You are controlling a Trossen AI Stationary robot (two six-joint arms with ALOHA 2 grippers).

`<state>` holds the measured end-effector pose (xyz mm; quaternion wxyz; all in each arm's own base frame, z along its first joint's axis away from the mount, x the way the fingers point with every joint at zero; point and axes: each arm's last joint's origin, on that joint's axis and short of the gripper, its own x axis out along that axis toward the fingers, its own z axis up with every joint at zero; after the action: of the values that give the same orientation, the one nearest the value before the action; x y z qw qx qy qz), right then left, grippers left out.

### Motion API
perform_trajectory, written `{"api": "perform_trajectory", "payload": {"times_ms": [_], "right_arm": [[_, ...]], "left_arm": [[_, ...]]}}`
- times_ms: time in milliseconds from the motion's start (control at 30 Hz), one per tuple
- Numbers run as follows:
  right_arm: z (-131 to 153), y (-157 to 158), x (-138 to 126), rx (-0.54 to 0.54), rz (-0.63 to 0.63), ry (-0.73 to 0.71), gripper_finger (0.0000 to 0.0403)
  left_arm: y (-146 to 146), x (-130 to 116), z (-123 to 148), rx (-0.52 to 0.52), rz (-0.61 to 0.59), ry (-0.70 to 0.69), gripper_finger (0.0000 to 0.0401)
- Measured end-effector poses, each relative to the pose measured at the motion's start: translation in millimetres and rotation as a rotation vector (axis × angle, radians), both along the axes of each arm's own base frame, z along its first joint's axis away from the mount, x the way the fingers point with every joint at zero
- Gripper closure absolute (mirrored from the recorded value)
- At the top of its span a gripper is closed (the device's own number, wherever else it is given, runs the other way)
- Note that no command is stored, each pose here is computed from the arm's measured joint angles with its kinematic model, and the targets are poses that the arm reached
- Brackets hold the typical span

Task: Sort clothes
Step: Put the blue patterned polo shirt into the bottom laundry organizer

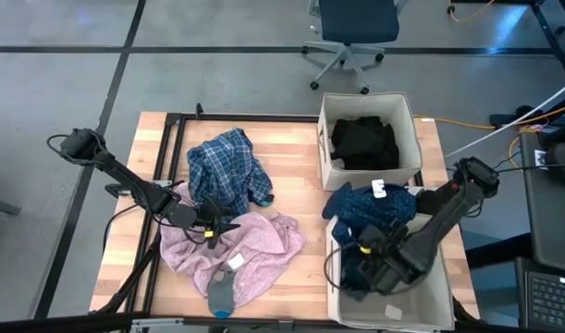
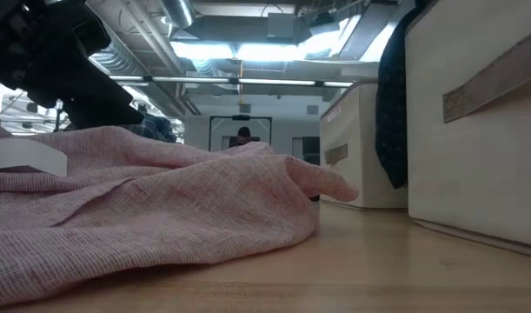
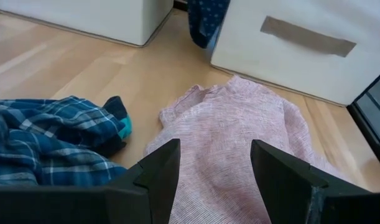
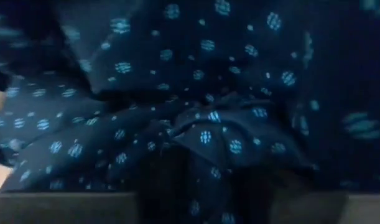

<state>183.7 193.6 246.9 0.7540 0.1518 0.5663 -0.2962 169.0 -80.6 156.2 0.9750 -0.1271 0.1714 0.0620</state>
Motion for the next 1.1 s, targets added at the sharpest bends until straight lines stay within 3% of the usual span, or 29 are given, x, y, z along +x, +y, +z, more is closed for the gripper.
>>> {"api": "perform_trajectory", "payload": {"times_ms": [233, 367, 467, 533, 600, 733, 800, 867, 1100], "right_arm": [[13, -8, 14, 0.2, -0.074, 0.157, 0.02], [50, -13, 22, 0.431, -0.096, 0.325, 0.0174], [83, -23, 29, 0.537, -0.091, 0.322, 0.017], [106, -35, 35, 0.539, -0.127, 0.265, 0.0169], [126, -48, 43, 0.509, -0.116, 0.109, 0.0169], [156, -77, 51, 0.272, -0.09, -0.183, 0.0169], [162, -92, 53, 0.143, -0.09, -0.256, 0.0169], [160, -105, 58, 0.095, -0.1, -0.25, 0.0169], [120, -140, 72, 0.171, -0.153, -0.025, 0.0168]], "left_arm": [[0, 0, 0, 0.009, -0.003, 0.005, 0.0215], [0, -1, -1, 0.052, -0.016, 0.018, 0.0215], [1, -1, -3, 0.046, -0.01, 0.033, 0.0215], [1, -1, -3, 0.046, -0.01, 0.032, 0.0215], [1, -1, -3, 0.055, -0.014, 0.033, 0.0215], [0, -1, -3, 0.055, -0.015, 0.034, 0.0215], [0, -1, -3, 0.056, -0.015, 0.036, 0.0215], [1, -2, -5, 0.063, -0.014, 0.053, 0.0215], [1, -3, -6, 0.059, -0.008, 0.068, 0.0215]]}}
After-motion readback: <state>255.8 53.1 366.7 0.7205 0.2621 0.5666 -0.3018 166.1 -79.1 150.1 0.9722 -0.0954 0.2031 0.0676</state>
